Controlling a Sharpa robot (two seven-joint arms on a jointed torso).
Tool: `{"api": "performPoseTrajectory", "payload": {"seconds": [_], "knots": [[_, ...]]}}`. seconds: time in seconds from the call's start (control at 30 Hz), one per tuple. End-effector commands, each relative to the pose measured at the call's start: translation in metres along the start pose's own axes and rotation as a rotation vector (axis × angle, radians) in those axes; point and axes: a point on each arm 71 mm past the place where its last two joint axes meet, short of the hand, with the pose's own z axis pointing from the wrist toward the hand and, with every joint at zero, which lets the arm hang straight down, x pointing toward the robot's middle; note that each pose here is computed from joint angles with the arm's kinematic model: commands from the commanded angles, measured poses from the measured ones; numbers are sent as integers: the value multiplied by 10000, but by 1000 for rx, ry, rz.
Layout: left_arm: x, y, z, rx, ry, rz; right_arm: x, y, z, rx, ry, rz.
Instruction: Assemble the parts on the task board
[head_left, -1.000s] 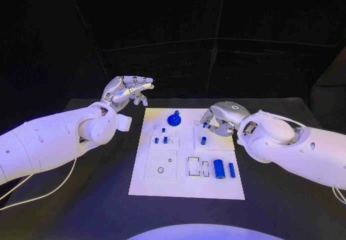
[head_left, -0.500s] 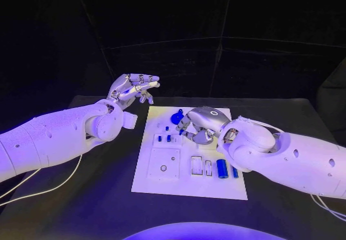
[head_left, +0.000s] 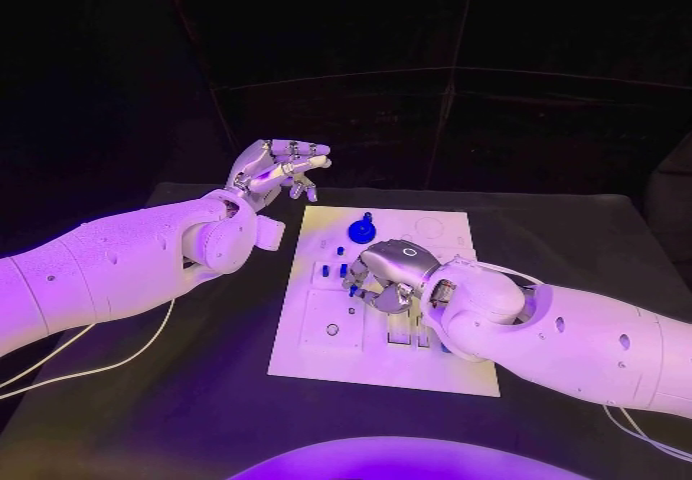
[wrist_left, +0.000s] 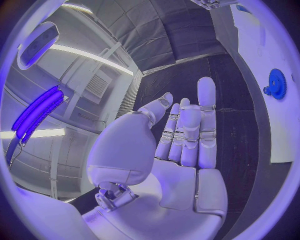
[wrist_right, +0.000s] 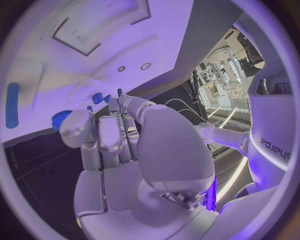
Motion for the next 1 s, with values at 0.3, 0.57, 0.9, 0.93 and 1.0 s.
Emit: {"api": "performPoseTrajectory", "payload": {"seconds": [0.3, 0.57, 0.9, 0.93, 1.0], "knots": [[25, -4, 19, 4, 13, -12, 119, 20, 18, -24, 67, -25], [28, 0, 23, 3, 15, -13, 145, 24, 10, -25, 85, -28], [31, 3, 27, 3, 17, -14, 181, 22, 20, -22, 105, -31], [32, 4, 28, 3, 17, -14, 183, 21, 20, -21, 106, -32], [32, 4, 28, 2, 17, -14, 188, 17, 23, -20, 110, -33]]}}
